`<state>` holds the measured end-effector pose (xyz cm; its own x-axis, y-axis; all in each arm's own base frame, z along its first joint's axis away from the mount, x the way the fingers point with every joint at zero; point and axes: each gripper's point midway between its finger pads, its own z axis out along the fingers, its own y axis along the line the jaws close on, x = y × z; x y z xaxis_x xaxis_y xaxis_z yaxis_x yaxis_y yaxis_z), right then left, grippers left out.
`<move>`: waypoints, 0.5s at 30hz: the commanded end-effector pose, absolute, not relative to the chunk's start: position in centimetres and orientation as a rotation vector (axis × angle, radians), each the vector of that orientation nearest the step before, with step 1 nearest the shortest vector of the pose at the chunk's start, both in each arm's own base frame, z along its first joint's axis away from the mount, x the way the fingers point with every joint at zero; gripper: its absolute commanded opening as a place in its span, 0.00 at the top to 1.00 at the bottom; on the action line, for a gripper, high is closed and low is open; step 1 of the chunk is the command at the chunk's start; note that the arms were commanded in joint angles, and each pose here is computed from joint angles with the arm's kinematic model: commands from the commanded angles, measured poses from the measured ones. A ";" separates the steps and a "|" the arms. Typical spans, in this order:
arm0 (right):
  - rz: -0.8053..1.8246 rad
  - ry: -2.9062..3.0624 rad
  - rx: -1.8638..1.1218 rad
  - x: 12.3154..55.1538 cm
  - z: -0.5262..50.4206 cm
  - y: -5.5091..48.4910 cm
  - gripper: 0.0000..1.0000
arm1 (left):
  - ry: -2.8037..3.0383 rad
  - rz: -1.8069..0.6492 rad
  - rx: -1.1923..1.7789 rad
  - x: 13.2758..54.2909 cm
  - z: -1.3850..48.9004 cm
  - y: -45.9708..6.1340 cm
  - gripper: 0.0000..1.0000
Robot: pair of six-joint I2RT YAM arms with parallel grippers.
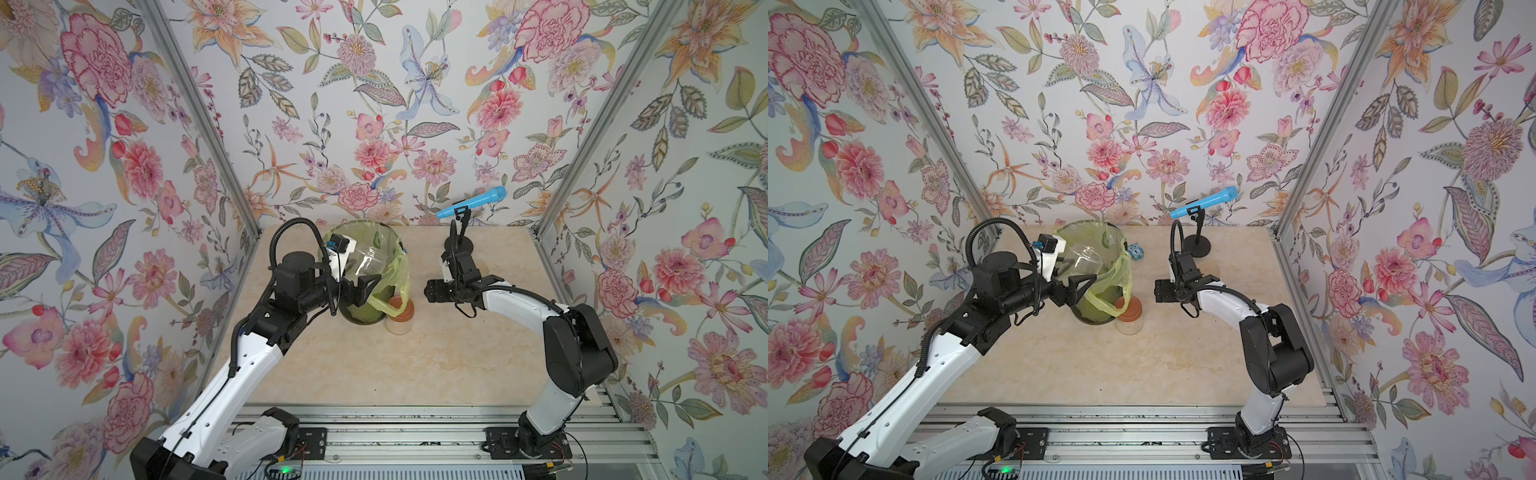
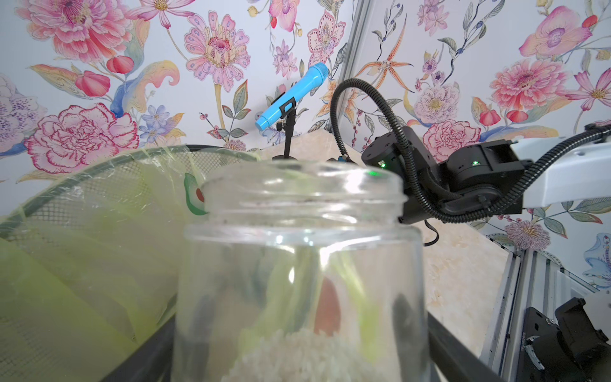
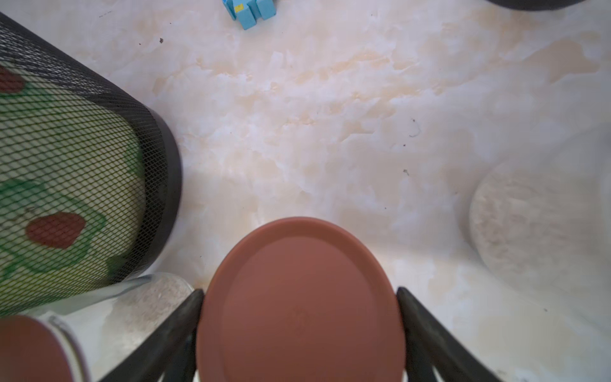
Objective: Empty moldy rice from jars
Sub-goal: Place the lid at the center of the board.
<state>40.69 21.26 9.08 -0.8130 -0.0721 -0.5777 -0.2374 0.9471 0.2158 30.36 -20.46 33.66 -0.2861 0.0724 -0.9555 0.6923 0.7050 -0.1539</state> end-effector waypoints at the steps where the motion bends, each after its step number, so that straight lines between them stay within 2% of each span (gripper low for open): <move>1: 0.371 2.443 -0.205 43.2 10.1 22.2 0.69 | 1.664 -0.662 0.580 30.7 37.9 -20.0 1.00; 7: 0.366 2.470 -0.215 44.8 8.2 23.1 0.65 | 1.685 -0.656 0.544 30.8 38.1 -19.5 1.00; 15: 0.338 2.499 -0.235 45.5 6.4 23.5 0.48 | 1.716 -0.623 0.510 30.6 38.3 -18.7 1.00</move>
<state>44.54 23.05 6.01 -0.8208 -0.0804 -0.5655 -0.2334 0.9509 0.2035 30.60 -19.56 33.94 -0.3168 0.0731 -0.9457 0.6473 0.7454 -0.1592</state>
